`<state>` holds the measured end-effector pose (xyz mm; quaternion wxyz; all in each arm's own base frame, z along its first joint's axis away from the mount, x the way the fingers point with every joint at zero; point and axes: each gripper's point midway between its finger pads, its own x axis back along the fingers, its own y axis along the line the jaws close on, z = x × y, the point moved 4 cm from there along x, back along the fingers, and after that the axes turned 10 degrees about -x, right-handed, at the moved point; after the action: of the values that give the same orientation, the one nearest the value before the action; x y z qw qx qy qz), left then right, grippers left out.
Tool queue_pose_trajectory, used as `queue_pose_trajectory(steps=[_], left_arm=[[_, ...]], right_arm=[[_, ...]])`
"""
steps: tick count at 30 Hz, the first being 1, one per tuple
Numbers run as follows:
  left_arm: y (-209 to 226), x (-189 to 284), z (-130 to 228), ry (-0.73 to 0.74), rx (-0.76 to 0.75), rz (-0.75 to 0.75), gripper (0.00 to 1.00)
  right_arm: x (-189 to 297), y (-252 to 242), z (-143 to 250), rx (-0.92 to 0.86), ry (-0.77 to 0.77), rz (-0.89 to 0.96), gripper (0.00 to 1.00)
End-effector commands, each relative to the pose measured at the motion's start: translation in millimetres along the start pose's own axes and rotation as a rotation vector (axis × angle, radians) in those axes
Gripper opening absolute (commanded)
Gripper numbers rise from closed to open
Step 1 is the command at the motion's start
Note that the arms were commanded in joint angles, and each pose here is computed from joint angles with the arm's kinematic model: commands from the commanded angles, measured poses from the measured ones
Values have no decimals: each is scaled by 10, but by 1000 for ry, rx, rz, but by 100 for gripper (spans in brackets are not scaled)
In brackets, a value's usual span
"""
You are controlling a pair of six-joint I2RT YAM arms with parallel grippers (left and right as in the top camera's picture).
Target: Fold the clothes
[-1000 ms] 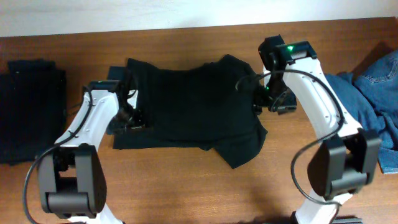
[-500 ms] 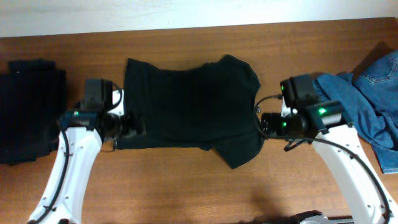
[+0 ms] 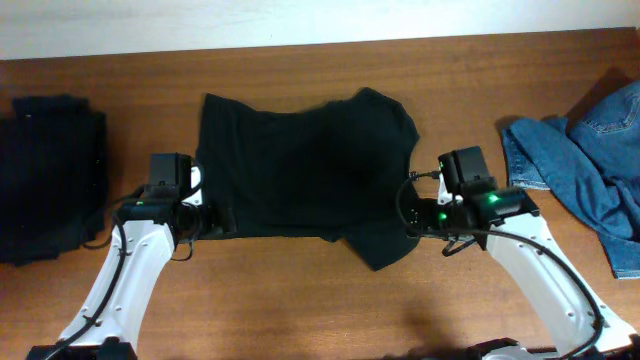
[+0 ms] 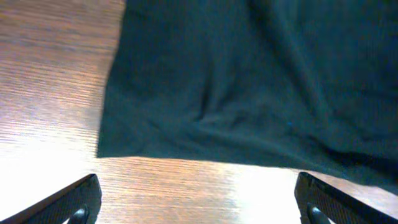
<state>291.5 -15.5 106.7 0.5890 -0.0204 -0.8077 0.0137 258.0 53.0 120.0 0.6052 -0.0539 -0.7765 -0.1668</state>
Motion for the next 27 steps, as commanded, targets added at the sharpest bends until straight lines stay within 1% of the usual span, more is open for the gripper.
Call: queue_pose_trajectory(steps=[1,7,10,19,27], left_arm=[[100,-39,15,2,23,-63,98],[234,-154,56,41,66,-76,98],[256,-254,102,82,81,-62,98],[255,-421,162,138,83,-55,98],[259,-430,94,105,70,-55,98]], right_arm=[[-81,15,54,-12,22,-33,88],[-205,13,73,-18,49,-30,79],[-274,-4,91,-21,74,-16,76],[-478,-47,142,-53,143,23,75],[-581,-66,161,-76,171,40,75]])
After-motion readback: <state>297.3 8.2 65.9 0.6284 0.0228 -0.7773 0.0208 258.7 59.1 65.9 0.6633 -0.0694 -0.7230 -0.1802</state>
